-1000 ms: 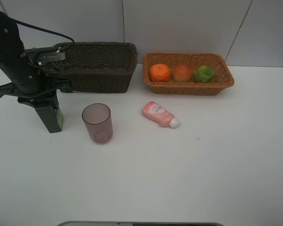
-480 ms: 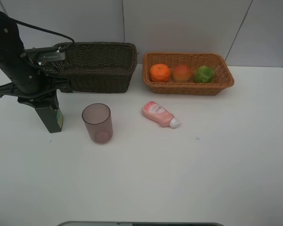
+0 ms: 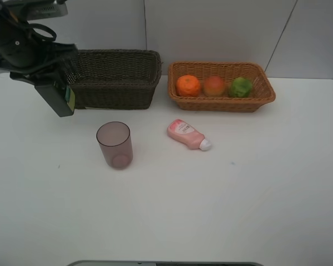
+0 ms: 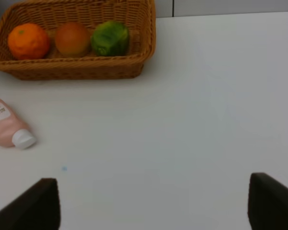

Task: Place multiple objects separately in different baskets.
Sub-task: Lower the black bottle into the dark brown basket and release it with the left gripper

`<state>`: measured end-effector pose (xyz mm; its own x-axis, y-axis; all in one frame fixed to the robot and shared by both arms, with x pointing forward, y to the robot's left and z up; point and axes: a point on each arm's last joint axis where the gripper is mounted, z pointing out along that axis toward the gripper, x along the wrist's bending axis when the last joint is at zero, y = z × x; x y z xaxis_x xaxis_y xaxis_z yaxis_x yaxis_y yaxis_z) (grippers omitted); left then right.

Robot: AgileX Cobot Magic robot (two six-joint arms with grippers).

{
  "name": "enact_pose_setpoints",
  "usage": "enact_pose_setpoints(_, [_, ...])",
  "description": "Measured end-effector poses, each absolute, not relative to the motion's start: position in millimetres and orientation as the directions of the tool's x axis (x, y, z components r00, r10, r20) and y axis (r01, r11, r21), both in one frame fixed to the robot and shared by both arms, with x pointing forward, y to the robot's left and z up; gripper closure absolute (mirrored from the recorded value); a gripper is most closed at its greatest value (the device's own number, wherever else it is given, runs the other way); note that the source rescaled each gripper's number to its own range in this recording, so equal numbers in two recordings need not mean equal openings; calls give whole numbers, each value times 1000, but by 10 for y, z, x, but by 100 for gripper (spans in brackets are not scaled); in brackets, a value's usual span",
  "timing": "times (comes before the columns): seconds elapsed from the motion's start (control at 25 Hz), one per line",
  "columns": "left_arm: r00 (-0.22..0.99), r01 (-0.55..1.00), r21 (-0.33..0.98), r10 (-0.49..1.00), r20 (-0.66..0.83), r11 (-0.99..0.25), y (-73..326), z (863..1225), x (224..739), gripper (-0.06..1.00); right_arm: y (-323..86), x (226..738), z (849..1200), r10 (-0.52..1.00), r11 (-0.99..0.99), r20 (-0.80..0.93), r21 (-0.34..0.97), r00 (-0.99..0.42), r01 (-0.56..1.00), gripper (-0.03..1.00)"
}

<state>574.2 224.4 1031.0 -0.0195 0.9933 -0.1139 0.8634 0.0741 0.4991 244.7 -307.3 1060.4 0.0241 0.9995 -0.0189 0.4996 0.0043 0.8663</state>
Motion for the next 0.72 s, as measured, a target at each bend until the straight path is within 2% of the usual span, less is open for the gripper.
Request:
enact_pose_setpoints(0.24, [99, 775, 630, 994, -48, -46, 2019, 10779, 5996, 53, -3073, 2447, 10604, 1000, 4, -19, 866, 24, 500, 35])
enact_pose_setpoints(0.36, [134, 734, 674, 991, -21, -85, 1882, 10885, 6189, 53, -3073, 2447, 10604, 1000, 4, -19, 866, 24, 500, 35])
enact_pose_setpoints(0.52, [203, 705, 691, 979, 18, -158, 1669, 10809, 6409, 53, -3073, 2447, 10604, 1000, 4, -19, 866, 24, 500, 35])
enact_pose_setpoints(0.72, [363, 655, 677, 925, 110, -337, 1373, 10537, 6629, 53, -3073, 2447, 10604, 1000, 4, -19, 866, 24, 500, 35])
